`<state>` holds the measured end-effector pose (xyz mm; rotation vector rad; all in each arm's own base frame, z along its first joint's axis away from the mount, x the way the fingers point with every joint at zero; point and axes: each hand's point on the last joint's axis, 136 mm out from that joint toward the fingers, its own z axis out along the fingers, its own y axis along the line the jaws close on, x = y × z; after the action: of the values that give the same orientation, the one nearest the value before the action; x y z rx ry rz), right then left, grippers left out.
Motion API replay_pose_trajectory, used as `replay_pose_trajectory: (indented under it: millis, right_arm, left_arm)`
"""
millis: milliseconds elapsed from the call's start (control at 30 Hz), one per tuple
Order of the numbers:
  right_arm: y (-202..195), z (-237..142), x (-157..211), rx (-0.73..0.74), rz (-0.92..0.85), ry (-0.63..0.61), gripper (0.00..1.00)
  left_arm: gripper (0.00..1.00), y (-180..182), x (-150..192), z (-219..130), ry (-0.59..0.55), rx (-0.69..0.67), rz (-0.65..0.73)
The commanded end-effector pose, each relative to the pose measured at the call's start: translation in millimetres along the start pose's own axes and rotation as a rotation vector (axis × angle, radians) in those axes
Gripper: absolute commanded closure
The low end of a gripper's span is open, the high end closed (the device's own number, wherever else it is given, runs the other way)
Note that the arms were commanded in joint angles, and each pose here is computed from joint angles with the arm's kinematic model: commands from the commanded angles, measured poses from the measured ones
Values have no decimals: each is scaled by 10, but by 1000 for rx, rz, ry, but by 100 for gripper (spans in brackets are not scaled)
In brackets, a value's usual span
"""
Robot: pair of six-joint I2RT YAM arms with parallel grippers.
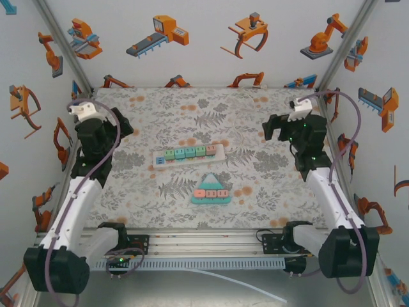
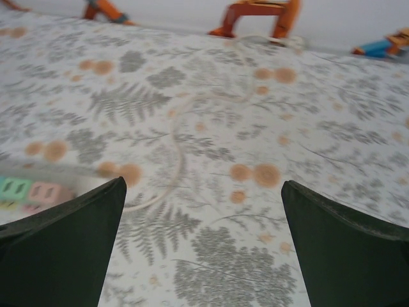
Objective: Pull the plug off the socket
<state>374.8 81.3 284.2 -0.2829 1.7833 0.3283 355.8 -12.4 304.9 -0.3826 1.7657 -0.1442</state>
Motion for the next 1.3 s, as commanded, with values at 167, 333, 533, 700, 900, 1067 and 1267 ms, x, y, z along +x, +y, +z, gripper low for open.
replay_pose_trajectory:
  millis: [167,333,533,700,900,1067,1267]
  right_arm:
    - [1482,-291,236,-555,-221,237,2]
    - [1812,-463,408,-650,-278,259,2]
    - [1962,-661,776,-706,-396,256,5]
    - [2157,-929,1224,-878,-585,253,10]
    - [2358,-1105,1646,-1026,-705,244,14]
    - [2402,-1000,1906,-1028,-797,274,23]
    - [2491,-875,2022,-1046,-837,254,35]
  left_arm:
    - [3,-1160,1190,-500,517,321,20]
    - [3,-1751,1750,-797,679,493,108]
    - [1,-1929,2320,-945,839,566,187]
    - [8,-2045,2559,-913,928,617,245]
    - [14,-2138,2808,-858,984,634,215]
    - [17,-2164,2968,-858,1034,646,205]
    - [20,-2085,3081,-849,1055,622,185]
